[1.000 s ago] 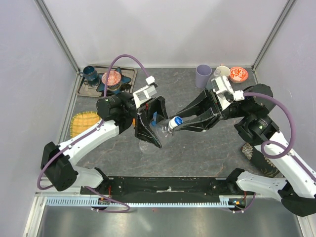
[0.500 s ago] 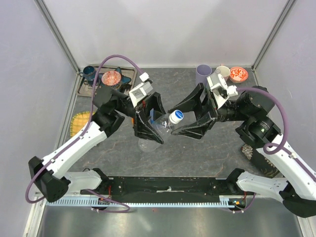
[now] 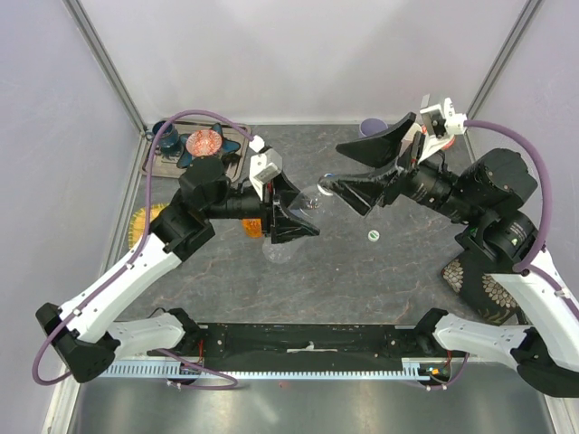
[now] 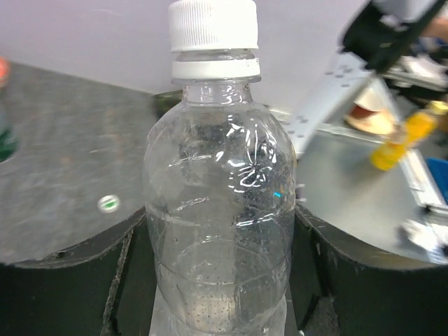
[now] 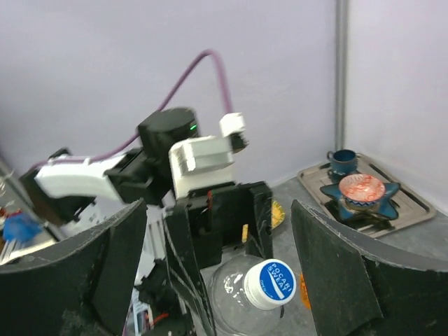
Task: Unscrew the bottle caps
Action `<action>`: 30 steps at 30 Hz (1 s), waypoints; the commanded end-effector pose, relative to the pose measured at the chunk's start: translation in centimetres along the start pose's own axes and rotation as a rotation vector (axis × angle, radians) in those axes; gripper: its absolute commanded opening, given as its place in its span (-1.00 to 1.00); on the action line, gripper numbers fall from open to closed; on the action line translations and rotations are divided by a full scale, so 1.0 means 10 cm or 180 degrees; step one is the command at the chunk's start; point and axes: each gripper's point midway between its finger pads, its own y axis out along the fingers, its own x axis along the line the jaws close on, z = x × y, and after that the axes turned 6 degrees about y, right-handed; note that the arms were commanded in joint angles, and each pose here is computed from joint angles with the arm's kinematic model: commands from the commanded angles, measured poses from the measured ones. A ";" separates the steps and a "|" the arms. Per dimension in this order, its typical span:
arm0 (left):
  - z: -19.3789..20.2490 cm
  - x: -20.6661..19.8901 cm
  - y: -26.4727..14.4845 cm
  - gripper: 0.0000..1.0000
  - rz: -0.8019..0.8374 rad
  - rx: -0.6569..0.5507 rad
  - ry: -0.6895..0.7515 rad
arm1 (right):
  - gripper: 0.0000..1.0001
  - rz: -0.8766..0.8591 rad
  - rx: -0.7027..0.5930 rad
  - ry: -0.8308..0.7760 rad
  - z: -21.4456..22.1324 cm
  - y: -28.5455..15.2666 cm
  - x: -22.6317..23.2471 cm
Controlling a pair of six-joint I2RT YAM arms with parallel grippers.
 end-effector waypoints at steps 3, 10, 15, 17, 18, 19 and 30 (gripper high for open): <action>0.03 0.74 -0.23 -0.35 -0.1786 0.0055 0.0679 | 0.75 0.0924 -0.0386 0.0519 -0.16 0.03 -0.49; 0.07 1.01 -0.36 -0.34 -0.2665 0.0146 0.0983 | 0.68 0.1474 -0.0256 0.0844 0.14 0.14 -0.90; 0.05 1.03 -0.39 -0.34 -0.2756 0.0152 0.1067 | 0.64 0.1555 -0.0062 0.0910 0.34 0.27 -1.02; 0.05 1.03 -0.39 -0.34 -0.2766 0.0144 0.1084 | 0.63 0.1588 0.0014 0.0926 0.42 0.29 -1.06; 0.04 1.02 -0.40 -0.34 -0.2767 0.0129 0.1087 | 0.62 0.1617 0.0065 0.0937 0.48 0.31 -1.10; 0.03 1.01 -0.39 -0.34 -0.2758 0.0119 0.1090 | 0.61 0.1645 0.0105 0.0945 0.53 0.32 -1.12; 0.02 0.99 -0.38 -0.34 -0.2730 0.0113 0.1118 | 0.31 0.1716 0.0265 0.0959 0.75 0.39 -1.25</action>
